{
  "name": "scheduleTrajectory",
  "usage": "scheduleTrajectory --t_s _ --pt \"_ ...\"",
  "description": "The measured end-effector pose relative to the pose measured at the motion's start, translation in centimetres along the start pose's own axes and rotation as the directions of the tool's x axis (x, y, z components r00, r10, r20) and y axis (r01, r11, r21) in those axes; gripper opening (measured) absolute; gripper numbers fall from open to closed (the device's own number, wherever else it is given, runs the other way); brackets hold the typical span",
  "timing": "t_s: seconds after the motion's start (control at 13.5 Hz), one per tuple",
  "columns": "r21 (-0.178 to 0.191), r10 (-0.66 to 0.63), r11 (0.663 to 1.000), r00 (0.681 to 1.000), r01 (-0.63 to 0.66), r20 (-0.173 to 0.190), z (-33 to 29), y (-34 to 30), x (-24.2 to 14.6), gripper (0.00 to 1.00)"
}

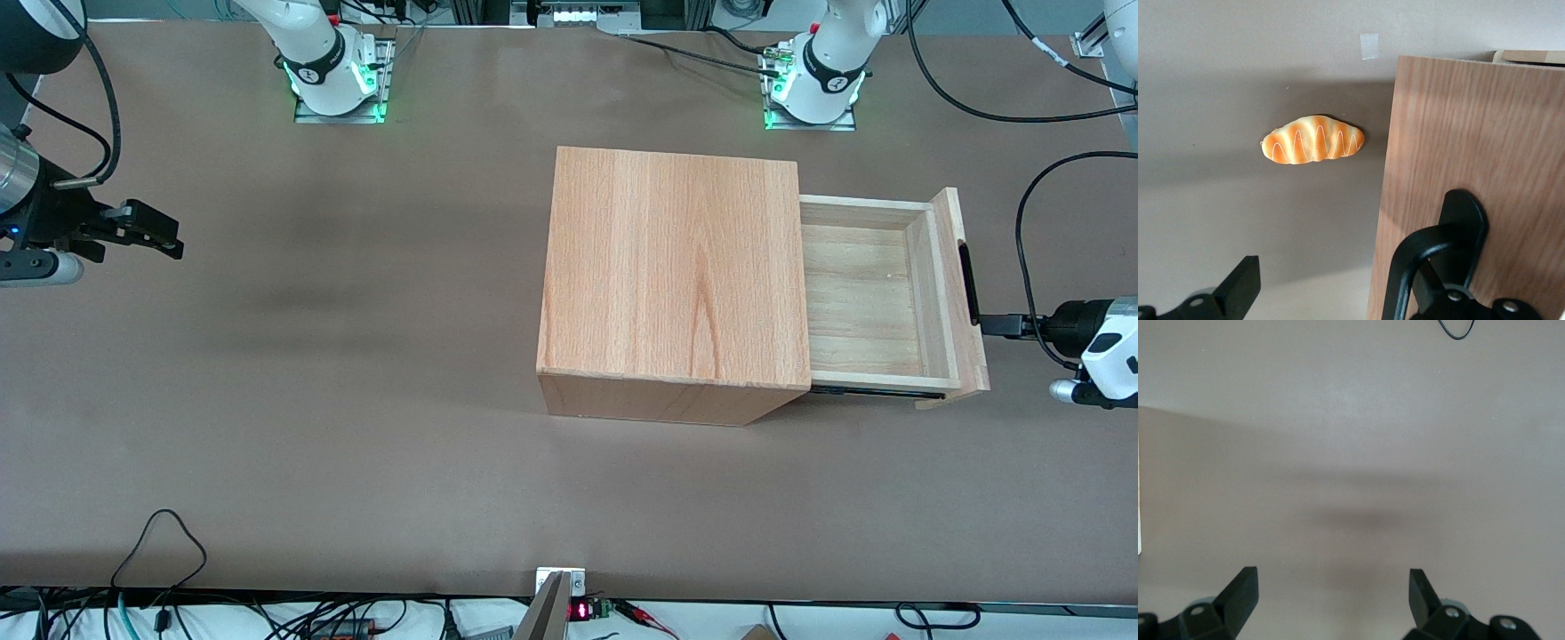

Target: Open top drawer with left arm

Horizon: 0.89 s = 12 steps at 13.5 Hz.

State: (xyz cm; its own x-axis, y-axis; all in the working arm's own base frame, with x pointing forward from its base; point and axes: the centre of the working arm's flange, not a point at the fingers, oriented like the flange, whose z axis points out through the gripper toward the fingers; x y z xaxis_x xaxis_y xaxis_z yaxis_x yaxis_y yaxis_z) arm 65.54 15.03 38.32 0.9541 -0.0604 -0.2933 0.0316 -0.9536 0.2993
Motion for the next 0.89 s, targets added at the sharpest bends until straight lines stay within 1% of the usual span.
scheduleTrajectory --t_s 0.3,0.59,0.74,0.89 --pt "-0.006 -0.002 1.000 1.000 0.002 0.016 0.2 -0.1 -0.2 1.00" --pt "-0.001 0.002 1.000 1.000 -0.002 0.000 -1.1 0.1 -0.3 1.00" --pt "-0.004 0.002 1.000 1.000 -0.002 0.010 -1.4 0.2 -0.6 1.00" --pt "-0.002 0.010 1.000 1.000 -0.009 0.008 -3.0 0.7 -1.0 1.00"
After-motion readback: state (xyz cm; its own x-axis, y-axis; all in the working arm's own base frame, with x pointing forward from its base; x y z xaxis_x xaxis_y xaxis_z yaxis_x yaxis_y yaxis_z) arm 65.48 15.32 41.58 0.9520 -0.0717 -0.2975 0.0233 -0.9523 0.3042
